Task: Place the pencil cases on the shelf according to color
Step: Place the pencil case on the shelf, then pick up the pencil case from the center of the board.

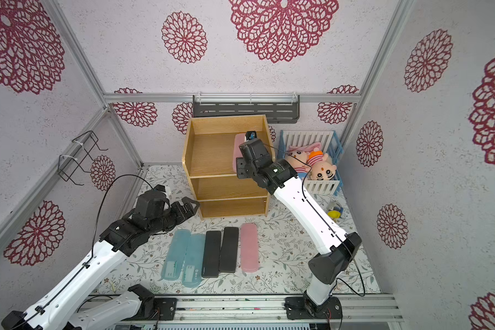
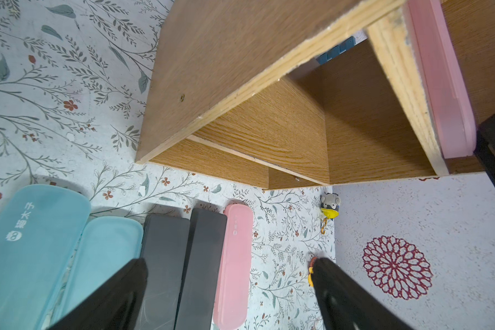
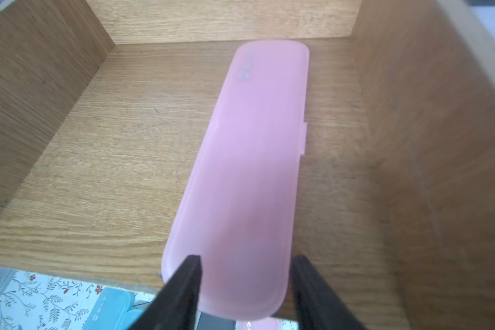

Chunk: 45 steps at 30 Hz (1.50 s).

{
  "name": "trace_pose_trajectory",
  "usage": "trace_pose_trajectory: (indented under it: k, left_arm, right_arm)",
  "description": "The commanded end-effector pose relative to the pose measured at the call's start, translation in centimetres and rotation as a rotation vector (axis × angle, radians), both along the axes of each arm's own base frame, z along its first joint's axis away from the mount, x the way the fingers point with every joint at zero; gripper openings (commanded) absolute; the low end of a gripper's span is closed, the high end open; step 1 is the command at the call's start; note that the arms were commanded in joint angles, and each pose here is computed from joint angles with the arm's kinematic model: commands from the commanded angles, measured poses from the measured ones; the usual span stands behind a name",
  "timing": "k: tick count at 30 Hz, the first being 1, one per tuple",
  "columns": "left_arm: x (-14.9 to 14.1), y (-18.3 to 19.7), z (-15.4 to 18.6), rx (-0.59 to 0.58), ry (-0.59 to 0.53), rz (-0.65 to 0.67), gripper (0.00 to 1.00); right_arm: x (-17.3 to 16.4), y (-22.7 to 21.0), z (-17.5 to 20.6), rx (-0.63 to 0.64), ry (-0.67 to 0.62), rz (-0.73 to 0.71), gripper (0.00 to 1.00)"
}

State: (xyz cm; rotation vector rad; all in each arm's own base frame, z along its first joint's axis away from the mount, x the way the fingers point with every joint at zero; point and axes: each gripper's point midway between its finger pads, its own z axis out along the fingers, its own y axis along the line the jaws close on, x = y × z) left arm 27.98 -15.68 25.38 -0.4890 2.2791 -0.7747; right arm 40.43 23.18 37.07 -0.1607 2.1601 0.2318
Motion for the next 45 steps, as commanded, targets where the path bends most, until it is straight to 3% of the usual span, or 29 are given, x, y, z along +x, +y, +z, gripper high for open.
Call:
trace_pose_trajectory:
  k: [1,4,8,13,21,28,37,45]
  left_arm:
    - [-0.5,0.3,0.7,0.018,-0.024,0.01,0.97]
    - [-1.0,1.2,1.1,0.056,-0.031,0.027,0.97]
    - [-1.8,2.8,0.8,0.11,-0.032,0.066,0.97]
    - [-3.3,4.4,-0.9,0.149,-0.004,0.094,0.97]
    - [-4.9,5.4,-4.7,0.174,0.057,0.11,0.97]
    - [-5.3,6.9,-6.1,0.275,0.066,0.125,0.97]
    - [-5.5,6.9,-7.6,0.17,0.044,0.181,0.97]
    - [-5.1,6.0,-8.7,0.162,0.077,0.16,0.97]
  right_arm:
    - [-0.5,-0.5,5.7,0.064,-0.118,0.011,0.79]
    - [-2.0,-0.5,10.3,0.108,-0.185,0.062,0.87]
    - [-5.1,-0.5,11.2,0.108,-0.171,0.07,0.93]
    - [-11.0,0.7,3.4,0.066,-0.046,0.066,0.96]
    - [-20.2,0.6,-13.6,0.232,0.217,0.084,0.97]
    - [-24.4,-0.4,-23.8,0.11,0.389,0.044,0.99]
    - [-25.0,-0.4,-28.1,0.09,0.45,0.013,0.99]
    - [-24.6,0.9,-30.5,0.033,0.469,0.021,0.99]
